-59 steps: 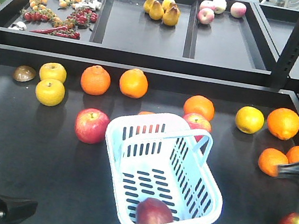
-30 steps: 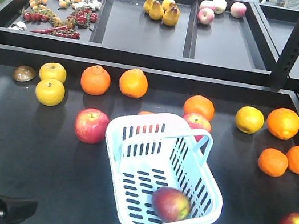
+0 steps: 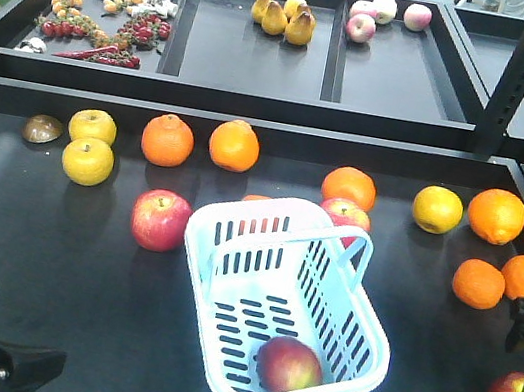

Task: Pick three apples into basket with both arms
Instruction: 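Reach the right gripper to a second red apple and grasp it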

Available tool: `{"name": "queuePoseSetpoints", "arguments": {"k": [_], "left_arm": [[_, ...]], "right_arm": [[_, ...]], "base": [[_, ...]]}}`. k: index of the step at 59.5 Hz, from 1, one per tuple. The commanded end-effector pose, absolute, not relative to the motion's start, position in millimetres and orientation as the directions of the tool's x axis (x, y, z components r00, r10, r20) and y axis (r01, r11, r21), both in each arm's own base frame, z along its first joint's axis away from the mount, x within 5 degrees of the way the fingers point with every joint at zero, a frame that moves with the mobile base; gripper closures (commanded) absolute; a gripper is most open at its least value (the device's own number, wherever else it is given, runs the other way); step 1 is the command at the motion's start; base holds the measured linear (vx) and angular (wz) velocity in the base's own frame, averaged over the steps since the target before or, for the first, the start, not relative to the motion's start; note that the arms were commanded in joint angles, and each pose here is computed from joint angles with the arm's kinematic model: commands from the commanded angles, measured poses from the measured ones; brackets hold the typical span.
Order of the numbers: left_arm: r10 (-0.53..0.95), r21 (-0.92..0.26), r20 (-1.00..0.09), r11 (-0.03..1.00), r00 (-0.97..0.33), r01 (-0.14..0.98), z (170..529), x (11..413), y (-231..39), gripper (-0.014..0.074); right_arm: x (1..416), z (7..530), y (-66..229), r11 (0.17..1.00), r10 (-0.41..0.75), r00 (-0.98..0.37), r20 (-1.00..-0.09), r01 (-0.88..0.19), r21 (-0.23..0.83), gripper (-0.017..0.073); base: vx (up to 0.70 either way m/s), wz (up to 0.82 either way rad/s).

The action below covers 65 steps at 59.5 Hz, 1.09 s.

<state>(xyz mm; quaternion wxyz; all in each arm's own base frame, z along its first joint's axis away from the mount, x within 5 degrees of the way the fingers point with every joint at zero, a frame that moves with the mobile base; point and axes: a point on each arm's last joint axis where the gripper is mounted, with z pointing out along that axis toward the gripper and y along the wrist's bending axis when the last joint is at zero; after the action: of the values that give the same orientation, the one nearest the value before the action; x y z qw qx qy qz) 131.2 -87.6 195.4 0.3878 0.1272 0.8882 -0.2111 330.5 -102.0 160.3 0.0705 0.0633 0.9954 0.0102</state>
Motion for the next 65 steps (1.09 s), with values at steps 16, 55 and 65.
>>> {"name": "queuePoseSetpoints", "arguments": {"k": [16,55,65], "left_arm": [[0.024,-0.281,-0.771,0.885,-0.637,0.373,203,135,-88,0.0600],[0.026,-0.283,-0.768,0.883,-0.640,0.375,203,135,-88,0.0600],[0.026,-0.283,-0.768,0.883,-0.640,0.375,203,135,-88,0.0600]], "right_arm": [[337,131,-108,0.993,0.114,-0.991,-0.066,0.112,0.026,-0.0042],[334,207,-76,0.987,-0.032,-0.954,-0.298,-0.076,0.140,0.0569],[315,272,-31,0.960,-0.154,-0.873,-0.462,-0.244,0.141,0.0564]], "base": [[0.00,0.00],[0.00,0.00],[0.00,0.00]]}}
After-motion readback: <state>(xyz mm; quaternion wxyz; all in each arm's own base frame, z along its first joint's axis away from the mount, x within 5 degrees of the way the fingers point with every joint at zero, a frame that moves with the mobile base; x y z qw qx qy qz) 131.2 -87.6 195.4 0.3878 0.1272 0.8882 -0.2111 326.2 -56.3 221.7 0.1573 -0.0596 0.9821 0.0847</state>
